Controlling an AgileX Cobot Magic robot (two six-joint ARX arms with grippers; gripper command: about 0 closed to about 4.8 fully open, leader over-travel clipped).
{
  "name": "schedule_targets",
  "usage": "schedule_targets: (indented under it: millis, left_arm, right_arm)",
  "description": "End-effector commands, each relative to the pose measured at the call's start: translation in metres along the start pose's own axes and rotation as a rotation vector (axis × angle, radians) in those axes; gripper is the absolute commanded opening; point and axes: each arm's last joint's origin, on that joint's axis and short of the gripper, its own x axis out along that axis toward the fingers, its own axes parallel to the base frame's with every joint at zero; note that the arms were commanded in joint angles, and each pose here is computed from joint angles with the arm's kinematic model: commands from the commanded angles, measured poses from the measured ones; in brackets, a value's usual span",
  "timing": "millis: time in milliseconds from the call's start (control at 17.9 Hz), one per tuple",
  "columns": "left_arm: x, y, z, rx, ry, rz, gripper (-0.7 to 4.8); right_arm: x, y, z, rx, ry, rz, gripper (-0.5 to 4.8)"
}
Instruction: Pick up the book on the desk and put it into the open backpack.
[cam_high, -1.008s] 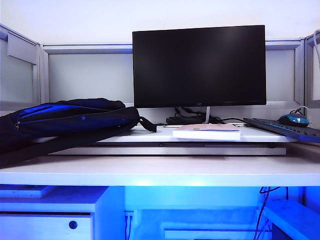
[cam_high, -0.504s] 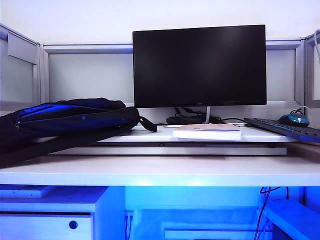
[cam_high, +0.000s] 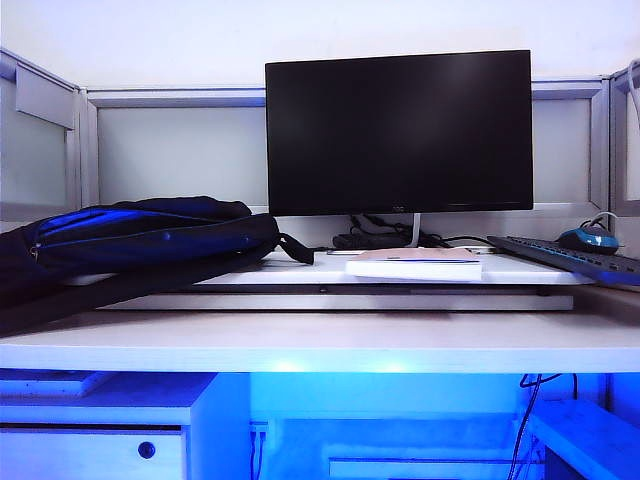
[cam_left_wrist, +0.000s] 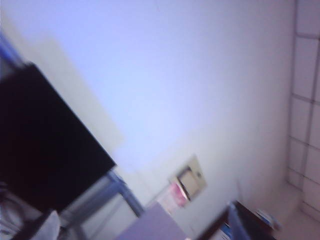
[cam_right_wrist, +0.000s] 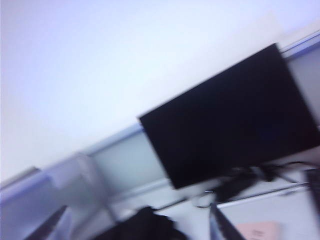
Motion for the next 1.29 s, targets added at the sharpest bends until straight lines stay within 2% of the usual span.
schedule_targets:
  millis: [56, 280, 336, 392, 616, 728, 896, 1008, 1287]
  left_arm:
    - [0.037, 0.000, 0.013, -0.014, 0.054, -0.007, 4.79]
    - [0.076, 0.063, 0.008, -0.120, 0.189, 0.182, 4.79]
    - [0.086, 0.092, 0.002, -0.170, 0.256, 0.255, 4.79]
    - [0.089, 0.107, -0.002, -0.193, 0.282, 0.289, 4.79]
    - [0.102, 0.179, -0.017, -0.283, 0.308, 0.416, 4.79]
    - [0.102, 0.208, -0.023, -0.326, 0.311, 0.469, 4.79]
    - [0.099, 0.237, -0.030, -0.347, 0.314, 0.518, 4.79]
    - [0.096, 0.248, -0.030, -0.350, 0.307, 0.538, 4.79]
    - [0.094, 0.278, -0.020, -0.347, 0.272, 0.581, 4.79]
  right_arm:
    - [0.029, 0.006, 0.014, 0.129, 0.063, 0.027, 3.39]
    - [0.078, -0.013, -0.009, 0.352, 0.275, 0.021, 3.60]
    - [0.095, -0.024, -0.025, 0.446, 0.360, 0.020, 4.04]
    - [0.105, -0.031, -0.035, 0.499, 0.400, 0.017, 4.31]
    - [0.145, -0.073, -0.091, 0.708, 0.502, -0.086, 4.45]
    - [0.157, -0.096, -0.123, 0.806, 0.538, -0.151, 4.45]
    - [0.164, -0.128, -0.172, 0.938, 0.591, -0.248, 4.45]
    - [0.165, -0.146, -0.201, 0.971, 0.619, -0.299, 4.45]
    - [0.171, -0.172, -0.239, 1.027, 0.651, -0.377, 4.45]
